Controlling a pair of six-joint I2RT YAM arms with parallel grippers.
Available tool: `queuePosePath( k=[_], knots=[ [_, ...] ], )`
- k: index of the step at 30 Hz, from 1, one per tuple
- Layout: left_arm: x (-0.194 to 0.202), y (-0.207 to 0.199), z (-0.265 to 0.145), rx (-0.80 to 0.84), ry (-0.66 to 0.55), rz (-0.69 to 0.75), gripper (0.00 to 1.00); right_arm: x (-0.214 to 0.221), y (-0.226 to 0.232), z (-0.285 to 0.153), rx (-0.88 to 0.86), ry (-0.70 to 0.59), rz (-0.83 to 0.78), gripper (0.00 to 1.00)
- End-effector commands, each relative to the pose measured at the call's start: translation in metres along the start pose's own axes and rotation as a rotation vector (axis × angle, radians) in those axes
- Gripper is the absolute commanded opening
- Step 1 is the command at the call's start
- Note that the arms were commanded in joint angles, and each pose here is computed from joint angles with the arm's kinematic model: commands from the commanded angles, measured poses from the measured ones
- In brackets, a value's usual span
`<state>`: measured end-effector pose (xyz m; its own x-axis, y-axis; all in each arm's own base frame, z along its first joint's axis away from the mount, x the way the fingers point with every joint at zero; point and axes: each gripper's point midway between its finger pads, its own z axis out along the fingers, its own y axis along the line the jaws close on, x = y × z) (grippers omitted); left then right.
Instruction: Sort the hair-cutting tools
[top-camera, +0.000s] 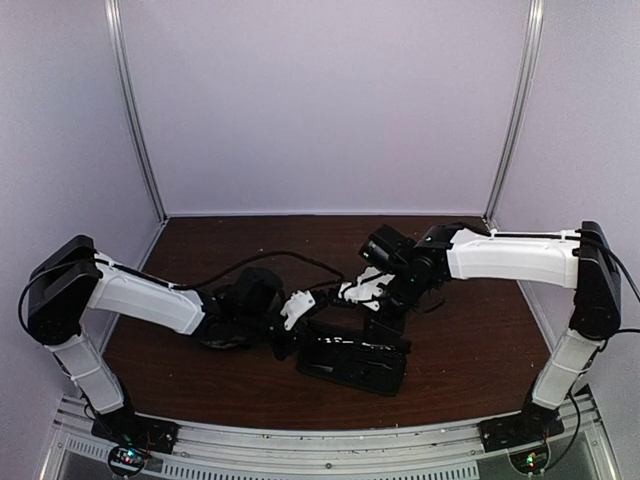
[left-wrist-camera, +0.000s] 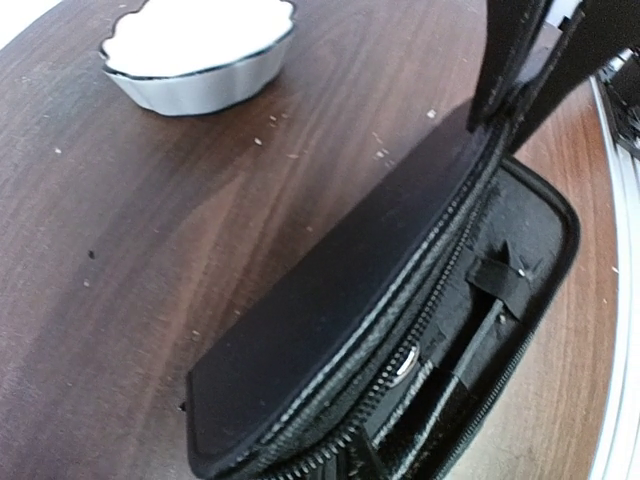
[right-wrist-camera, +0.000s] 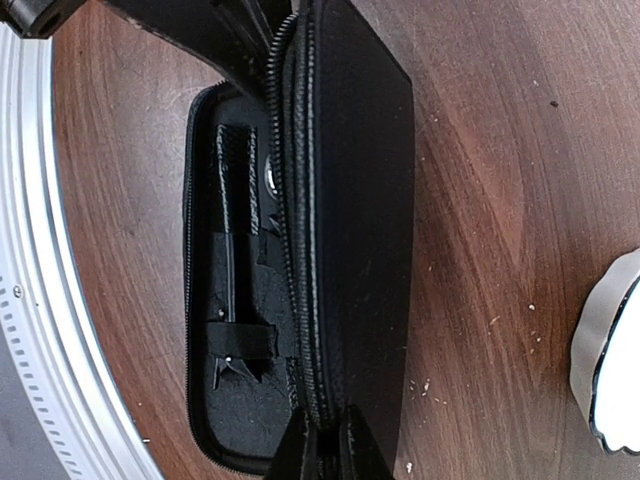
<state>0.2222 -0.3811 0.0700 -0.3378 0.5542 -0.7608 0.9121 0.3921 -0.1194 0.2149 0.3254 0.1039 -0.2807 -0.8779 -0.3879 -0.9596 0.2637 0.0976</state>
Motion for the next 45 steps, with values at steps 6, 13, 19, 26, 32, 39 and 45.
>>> queuePosePath(
  k=[6, 13, 19, 26, 32, 39, 45],
  knots=[
    [-0.003, -0.020, -0.006, 0.016, 0.013, 0.068, 0.29, 0.019, 0.068, 0.038, -0.095, 0.082, -0.246, 0.00],
    [0.032, -0.030, -0.027, -0.001, 0.070, 0.013, 0.35, 0.046, 0.087, 0.062, -0.086, 0.168, -0.330, 0.00],
    [0.048, -0.044, -0.056, 0.024, 0.058, -0.043, 0.36, 0.061, 0.092, 0.074, -0.065, 0.213, -0.393, 0.00],
    [0.052, -0.003, -0.084, -0.211, -0.013, -0.141, 0.38, 0.084, 0.104, 0.086, -0.058, 0.264, -0.475, 0.00],
    [0.054, 0.016, -0.069, -0.234, 0.006, -0.160, 0.39, 0.099, 0.114, 0.087, -0.082, 0.315, -0.523, 0.20],
    [0.039, 0.024, -0.049, -0.209, 0.015, -0.170, 0.39, 0.091, 0.122, 0.054, -0.098, 0.248, -0.556, 0.47],
    [0.031, 0.037, -0.051, -0.220, -0.011, -0.146, 0.38, 0.073, 0.114, 0.039, -0.021, 0.183, -0.574, 0.46]
  ],
)
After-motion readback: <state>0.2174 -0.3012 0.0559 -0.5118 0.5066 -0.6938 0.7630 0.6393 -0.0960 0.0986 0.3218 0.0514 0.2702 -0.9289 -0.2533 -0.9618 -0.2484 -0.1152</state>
